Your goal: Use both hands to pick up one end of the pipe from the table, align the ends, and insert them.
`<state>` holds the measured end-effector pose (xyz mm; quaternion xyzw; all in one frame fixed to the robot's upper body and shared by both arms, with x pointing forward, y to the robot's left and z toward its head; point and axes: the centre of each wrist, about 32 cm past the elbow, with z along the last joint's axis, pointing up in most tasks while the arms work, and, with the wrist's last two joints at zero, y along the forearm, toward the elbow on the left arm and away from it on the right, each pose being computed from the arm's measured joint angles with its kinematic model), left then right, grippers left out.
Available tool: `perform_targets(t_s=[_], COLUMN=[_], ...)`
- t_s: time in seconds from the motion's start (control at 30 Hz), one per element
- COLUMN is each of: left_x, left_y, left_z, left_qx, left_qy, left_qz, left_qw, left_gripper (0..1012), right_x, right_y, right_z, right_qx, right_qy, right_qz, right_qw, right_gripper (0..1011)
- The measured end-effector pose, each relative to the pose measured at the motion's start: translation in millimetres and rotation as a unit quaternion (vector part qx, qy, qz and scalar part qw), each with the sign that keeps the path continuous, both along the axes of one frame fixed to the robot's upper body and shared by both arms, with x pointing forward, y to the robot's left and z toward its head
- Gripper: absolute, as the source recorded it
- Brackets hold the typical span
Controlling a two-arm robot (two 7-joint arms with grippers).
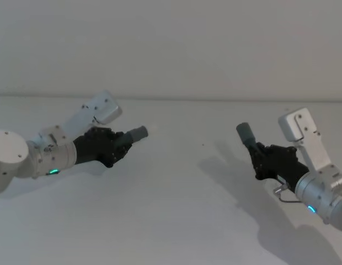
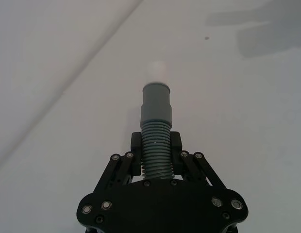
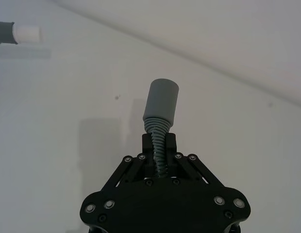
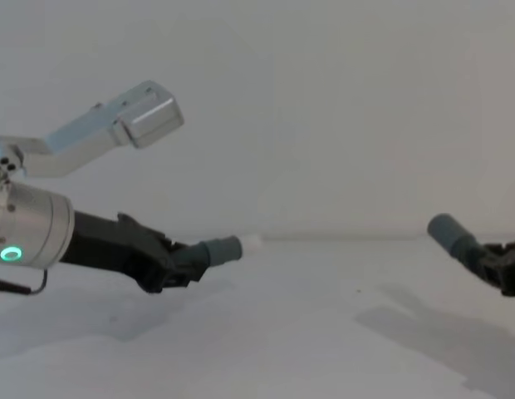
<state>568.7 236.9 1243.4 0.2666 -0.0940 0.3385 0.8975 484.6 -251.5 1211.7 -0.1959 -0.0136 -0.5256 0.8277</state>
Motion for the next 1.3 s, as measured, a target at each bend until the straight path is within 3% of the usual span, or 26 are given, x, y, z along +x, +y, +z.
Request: perform_targets(t_s=[0.1, 0.27, 0.43, 0.53, 0.63, 0.7, 0.77, 0.8, 0.83, 0.87, 0.93, 0.97, 1.03, 1.07, 1.1, 1.13, 1.17, 1.2, 1.23, 1.27, 1.3], left_x=[1.7, 4.6, 7.1, 8.0, 9.5, 10.0, 10.6, 11.1, 11.4, 11.9, 12.4, 13.0, 13.7, 14.5, 14.5, 15.4, 16.0, 16.7, 17.1, 18.3, 18.9], left_y=[0.4, 0.9, 0.8, 0.7, 0.9, 0.9, 1.1, 1.1, 1.1, 1.0, 0.9, 1.0, 1.1, 1.4, 1.4, 1.7, 1.9, 2.0, 2.0, 2.1, 2.3], left_z=[6.2, 15.3, 22.3, 24.3, 25.9, 26.3, 26.6, 26.7, 26.7, 26.4, 26.0, 25.4, 25.0, 23.8, 23.8, 22.8, 21.9, 21.2, 20.4, 19.0, 18.4], left_qx=[0.018, 0.052, 0.087, 0.1, 0.121, 0.129, 0.136, 0.143, 0.146, 0.152, 0.157, 0.162, 0.165, 0.169, 0.169, 0.171, 0.172, 0.172, 0.172, 0.171, 0.171], left_qy=[-0.019, -0.048, -0.081, -0.096, -0.121, -0.134, -0.144, -0.155, -0.162, -0.173, -0.185, -0.198, -0.209, -0.221, -0.221, -0.235, -0.241, -0.254, -0.259, -0.273, -0.279], left_qz=[-0.015, -0.039, -0.063, -0.072, -0.085, -0.09, -0.093, -0.097, -0.1, -0.104, -0.108, -0.112, -0.116, -0.119, -0.119, -0.123, -0.124, -0.128, -0.13, -0.136, -0.138], left_qw=[0.9996, 0.9967, 0.9909, 0.9878, 0.9815, 0.9785, 0.9757, 0.9727, 0.9707, 0.9676, 0.9642, 0.9602, 0.9568, 0.9532, 0.9532, 0.9489, 0.9472, 0.9432, 0.9413, 0.9369, 0.935], left_gripper=[322, 322, 322, 322, 322, 322, 322, 322, 322, 322, 322, 322, 322, 322, 322, 322, 322, 322, 322, 322, 322], right_x=[-0.4, -0.8, -0.5, 0.6, 2.3, 4.0, 4.5, 5.9, 6.3, 7.8, 9.2, 11.1, 12.8, 14.2, 15.5, 16.4, 18.1, 18.1, 19.9, 21.1, 21.9], right_y=[-4.0, -10.6, -17.4, -21.6, -25.9, -29.3, -30.4, -32.8, -33.6, -36.2, -38.6, -41.4, -43.9, -46.1, -48.1, -49.3, -51.7, -51.7, -54.4, -56.2, -57.4], right_z=[0.5, 1.2, -0.4, -1.6, -2.6, -3.1, -3.3, -3.8, -4.1, -4.8, -5.1, -5.1, -5.2, -5.2, -5.1, -5.0, -4.4, -4.4, -3.8, -3.4, -3.2], right_qx=[-0.01, -0.032, -0.061, -0.08, -0.099, -0.115, -0.119, -0.13, -0.134, -0.145, -0.154, -0.164, -0.175, -0.183, -0.19, -0.195, -0.203, -0.203, -0.211, -0.219, -0.223], right_qy=[-0.022, -0.066, -0.105, -0.128, -0.151, -0.17, -0.175, -0.189, -0.192, -0.207, -0.219, -0.23, -0.243, -0.252, -0.259, -0.264, -0.272, -0.272, -0.279, -0.286, -0.288], right_qz=[0.004, 0.017, 0.035, 0.047, 0.06, 0.071, 0.074, 0.082, 0.084, 0.093, 0.1, 0.106, 0.114, 0.118, 0.123, 0.125, 0.13, 0.13, 0.135, 0.14, 0.143], right_qw=[0.9997, 0.9972, 0.992, 0.9874, 0.9818, 0.9762, 0.9744, 0.9699, 0.9684, 0.963, 0.9583, 0.9532, 0.9473, 0.9429, 0.9389, 0.9364, 0.9316, 0.9316, 0.9271, 0.9224, 0.9202], right_gripper=[125, 125, 125, 125, 125, 125, 125, 125, 125, 125, 125, 125, 125, 125, 125, 125, 125, 125, 125, 125, 125])
